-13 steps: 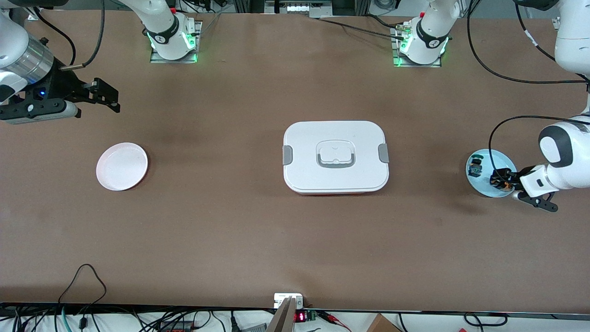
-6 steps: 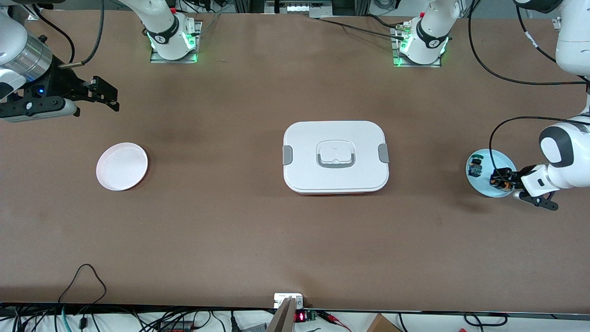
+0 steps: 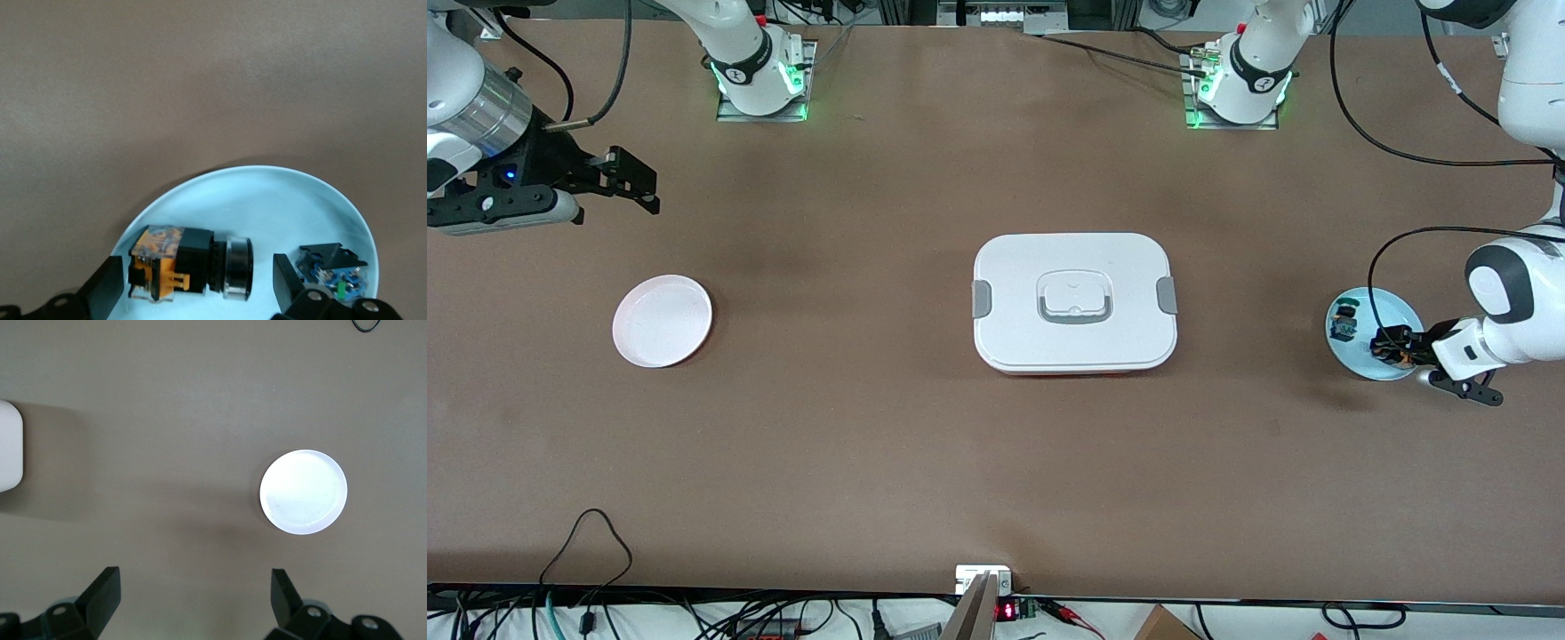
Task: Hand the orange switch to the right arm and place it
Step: 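Close the left gripper on the orange-and-black switch, then lift the switch with the left gripper and carry it over the box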
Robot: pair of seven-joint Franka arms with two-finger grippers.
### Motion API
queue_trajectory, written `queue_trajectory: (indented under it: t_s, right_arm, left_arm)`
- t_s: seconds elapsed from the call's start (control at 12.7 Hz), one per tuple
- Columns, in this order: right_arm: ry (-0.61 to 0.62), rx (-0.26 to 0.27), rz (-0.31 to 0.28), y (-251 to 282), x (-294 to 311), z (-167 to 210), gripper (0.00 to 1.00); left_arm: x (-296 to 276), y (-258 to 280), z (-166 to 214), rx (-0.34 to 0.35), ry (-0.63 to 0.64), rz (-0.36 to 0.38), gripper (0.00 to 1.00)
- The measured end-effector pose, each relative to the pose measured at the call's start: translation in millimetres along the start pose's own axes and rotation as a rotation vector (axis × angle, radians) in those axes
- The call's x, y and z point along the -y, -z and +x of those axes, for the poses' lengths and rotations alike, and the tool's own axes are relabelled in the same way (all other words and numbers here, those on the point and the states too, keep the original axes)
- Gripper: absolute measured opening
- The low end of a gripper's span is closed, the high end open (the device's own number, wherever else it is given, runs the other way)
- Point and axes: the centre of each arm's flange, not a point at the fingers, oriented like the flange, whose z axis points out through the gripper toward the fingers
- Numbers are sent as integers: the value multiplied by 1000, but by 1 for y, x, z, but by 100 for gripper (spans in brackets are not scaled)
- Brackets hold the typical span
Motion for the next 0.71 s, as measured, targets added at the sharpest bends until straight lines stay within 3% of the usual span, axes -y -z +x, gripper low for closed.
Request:
queue_trajectory:
  t_s: [0.16, 0.47, 0.71]
  right_arm:
    - [-2, 0, -4, 0, 4, 0, 100]
    - [-9, 1, -25, 0, 15, -1, 100]
    - [-14, 3, -25, 1, 13, -1, 100]
  left_arm:
    - [1, -4, -1, 3, -2, -2, 72]
    - [0, 3, -1, 32, -14, -29, 72]
    - [-16, 65, 9, 97, -46, -104, 72]
